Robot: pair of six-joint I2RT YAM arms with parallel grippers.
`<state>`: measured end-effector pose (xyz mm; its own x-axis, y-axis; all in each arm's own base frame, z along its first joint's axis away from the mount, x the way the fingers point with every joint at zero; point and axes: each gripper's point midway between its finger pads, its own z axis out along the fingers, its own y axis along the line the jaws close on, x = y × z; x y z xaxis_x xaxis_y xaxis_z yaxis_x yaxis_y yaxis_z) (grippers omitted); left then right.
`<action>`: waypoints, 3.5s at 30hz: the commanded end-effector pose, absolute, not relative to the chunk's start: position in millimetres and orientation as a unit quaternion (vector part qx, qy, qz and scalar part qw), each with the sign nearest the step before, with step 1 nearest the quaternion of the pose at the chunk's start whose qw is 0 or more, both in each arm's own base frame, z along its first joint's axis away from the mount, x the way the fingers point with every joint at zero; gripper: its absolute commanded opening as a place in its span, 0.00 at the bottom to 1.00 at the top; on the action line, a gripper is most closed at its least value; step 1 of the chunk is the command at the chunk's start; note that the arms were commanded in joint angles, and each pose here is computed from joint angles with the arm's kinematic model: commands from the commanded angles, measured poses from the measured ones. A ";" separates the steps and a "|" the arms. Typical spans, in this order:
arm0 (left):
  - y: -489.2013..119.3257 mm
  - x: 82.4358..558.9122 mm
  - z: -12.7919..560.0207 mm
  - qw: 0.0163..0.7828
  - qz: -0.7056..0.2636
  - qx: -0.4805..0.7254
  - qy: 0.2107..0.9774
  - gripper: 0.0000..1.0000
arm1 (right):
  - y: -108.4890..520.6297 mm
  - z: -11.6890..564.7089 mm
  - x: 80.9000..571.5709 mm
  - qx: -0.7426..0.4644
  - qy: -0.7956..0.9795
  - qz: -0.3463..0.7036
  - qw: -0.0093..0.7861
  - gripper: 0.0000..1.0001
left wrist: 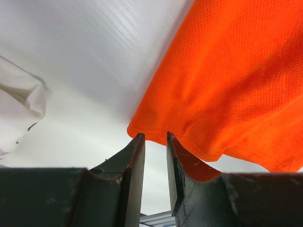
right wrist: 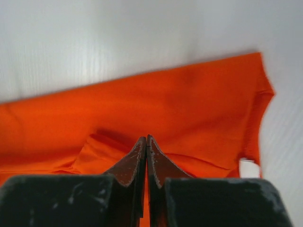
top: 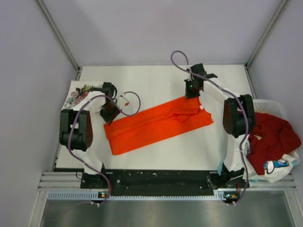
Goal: Fold and stack the t-shirts
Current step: Fold the other side of the tshirt into a rectangle, then rotate the tshirt 90 degrees
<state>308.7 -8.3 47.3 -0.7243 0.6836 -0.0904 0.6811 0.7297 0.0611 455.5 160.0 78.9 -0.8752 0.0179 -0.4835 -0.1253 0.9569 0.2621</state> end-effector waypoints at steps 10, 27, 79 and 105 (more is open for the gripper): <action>-13.0 312.5 56.7 0.066 0.001 0.362 0.930 0.31 | 172.5 64.5 368.3 -0.109 0.974 0.066 0.189 0.00; -11.7 318.4 58.2 0.069 0.007 0.365 0.928 0.31 | 185.8 60.4 251.2 -0.147 0.974 0.098 0.144 0.00; -25.4 317.3 84.2 0.101 -0.030 0.365 0.925 0.31 | 78.1 -1.5 397.4 0.136 0.979 0.070 0.138 0.00; -109.5 232.9 5.0 0.001 -0.140 0.514 0.846 0.32 | 107.5 41.6 569.2 0.193 0.929 0.221 0.227 0.02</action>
<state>266.4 -76.5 15.3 -0.5820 0.8083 -0.0888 0.8119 0.5714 -0.1200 549.4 108.7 61.9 -0.8375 0.3651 -0.4066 0.2002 0.8973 0.3933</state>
